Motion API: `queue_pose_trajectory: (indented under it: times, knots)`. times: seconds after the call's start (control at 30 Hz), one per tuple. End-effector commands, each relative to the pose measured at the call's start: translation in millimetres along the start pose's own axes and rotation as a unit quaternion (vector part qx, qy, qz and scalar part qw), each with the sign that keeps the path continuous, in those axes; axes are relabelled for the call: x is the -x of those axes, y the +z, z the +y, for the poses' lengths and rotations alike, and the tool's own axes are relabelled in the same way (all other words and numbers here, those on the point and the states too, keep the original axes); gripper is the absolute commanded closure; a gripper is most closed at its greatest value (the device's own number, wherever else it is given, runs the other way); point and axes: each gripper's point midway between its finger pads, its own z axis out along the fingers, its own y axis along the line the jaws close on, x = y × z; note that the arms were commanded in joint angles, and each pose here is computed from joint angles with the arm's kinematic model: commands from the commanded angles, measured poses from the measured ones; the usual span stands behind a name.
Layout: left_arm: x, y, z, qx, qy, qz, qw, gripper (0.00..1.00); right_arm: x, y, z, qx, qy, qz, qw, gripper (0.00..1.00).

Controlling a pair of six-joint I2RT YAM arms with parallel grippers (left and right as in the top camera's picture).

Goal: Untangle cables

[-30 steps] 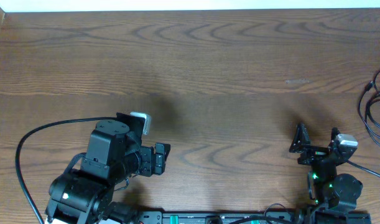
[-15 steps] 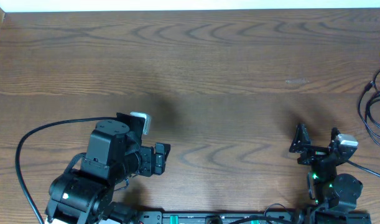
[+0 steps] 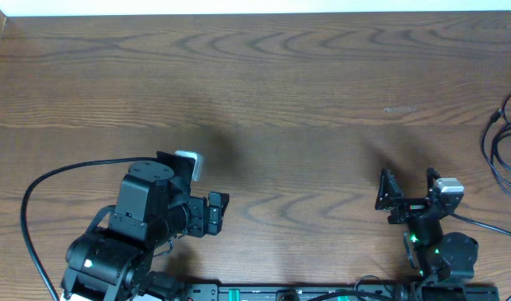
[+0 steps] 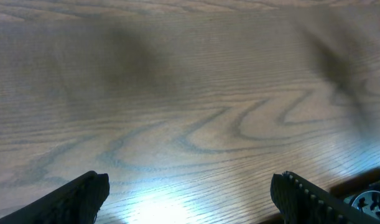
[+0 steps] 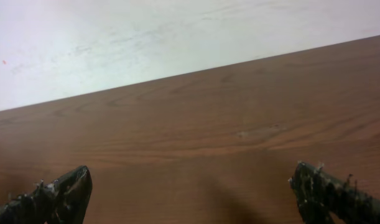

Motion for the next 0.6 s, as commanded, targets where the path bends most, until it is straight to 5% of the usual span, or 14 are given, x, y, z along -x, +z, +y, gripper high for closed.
queue_pose_trajectory:
  times: [0.0, 0.57]
  knots:
    - [4.4, -4.3, 0.5, 0.004, 0.003, -0.010, 1.000, 0.11, -2.6, 0.1, 8.5, 0.018, 0.004, 0.003, 1.000, 0.01]
    - [23.0, -3.9, -4.1, -0.006, -0.002, -0.045, 0.999, 0.11, -3.1, 0.1, 9.6, 0.020, 0.003, 0.004, 1.000, 0.01]
